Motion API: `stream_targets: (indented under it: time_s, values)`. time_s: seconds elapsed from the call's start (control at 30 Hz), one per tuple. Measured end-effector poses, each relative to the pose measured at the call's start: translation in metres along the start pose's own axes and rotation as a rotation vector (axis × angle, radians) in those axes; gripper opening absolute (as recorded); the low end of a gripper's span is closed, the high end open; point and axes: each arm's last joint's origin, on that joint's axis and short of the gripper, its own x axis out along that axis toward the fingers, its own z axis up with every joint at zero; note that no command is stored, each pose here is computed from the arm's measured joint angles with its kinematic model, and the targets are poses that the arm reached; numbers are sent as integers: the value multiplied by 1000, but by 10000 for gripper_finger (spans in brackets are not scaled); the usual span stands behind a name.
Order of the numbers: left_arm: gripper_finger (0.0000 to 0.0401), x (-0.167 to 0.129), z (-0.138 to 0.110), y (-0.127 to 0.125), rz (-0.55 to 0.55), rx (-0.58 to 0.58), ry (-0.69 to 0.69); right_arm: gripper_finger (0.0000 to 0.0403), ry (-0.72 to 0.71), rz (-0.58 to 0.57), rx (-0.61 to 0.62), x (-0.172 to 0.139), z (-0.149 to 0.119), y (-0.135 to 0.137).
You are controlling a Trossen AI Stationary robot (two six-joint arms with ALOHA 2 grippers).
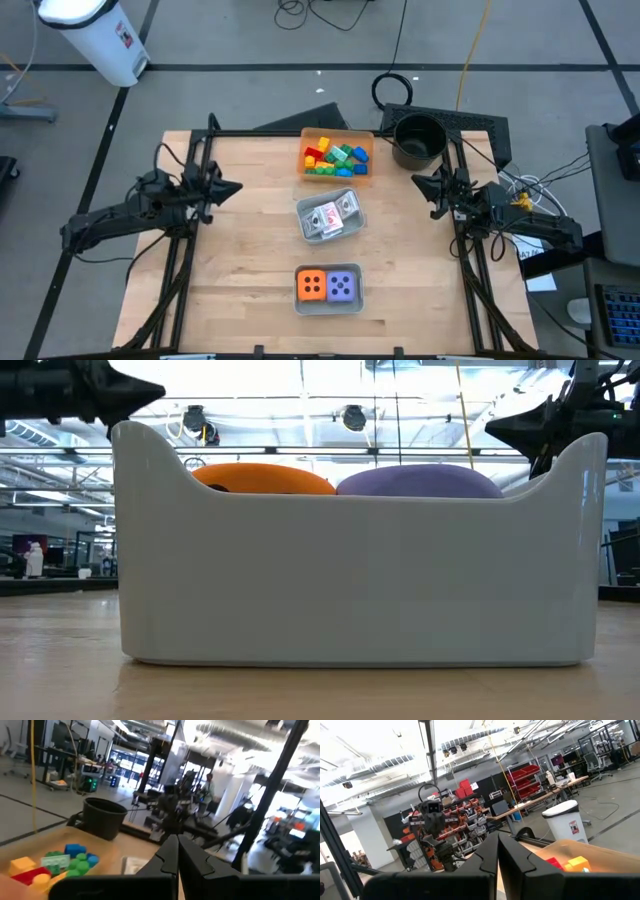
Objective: Pick & Place Toys
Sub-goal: Return to Home Position
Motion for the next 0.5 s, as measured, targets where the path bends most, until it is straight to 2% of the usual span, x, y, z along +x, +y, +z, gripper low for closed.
stream_targets:
  time_s: [0.2, 0.5]
  values:
    - [2, 1, -18, 7, 28, 88, 47, 8, 0, 0, 0, 0, 0, 0]
    - [2, 2, -48, 19, 76, 111, 75, 8, 0, 0, 0, 0, 0, 0]
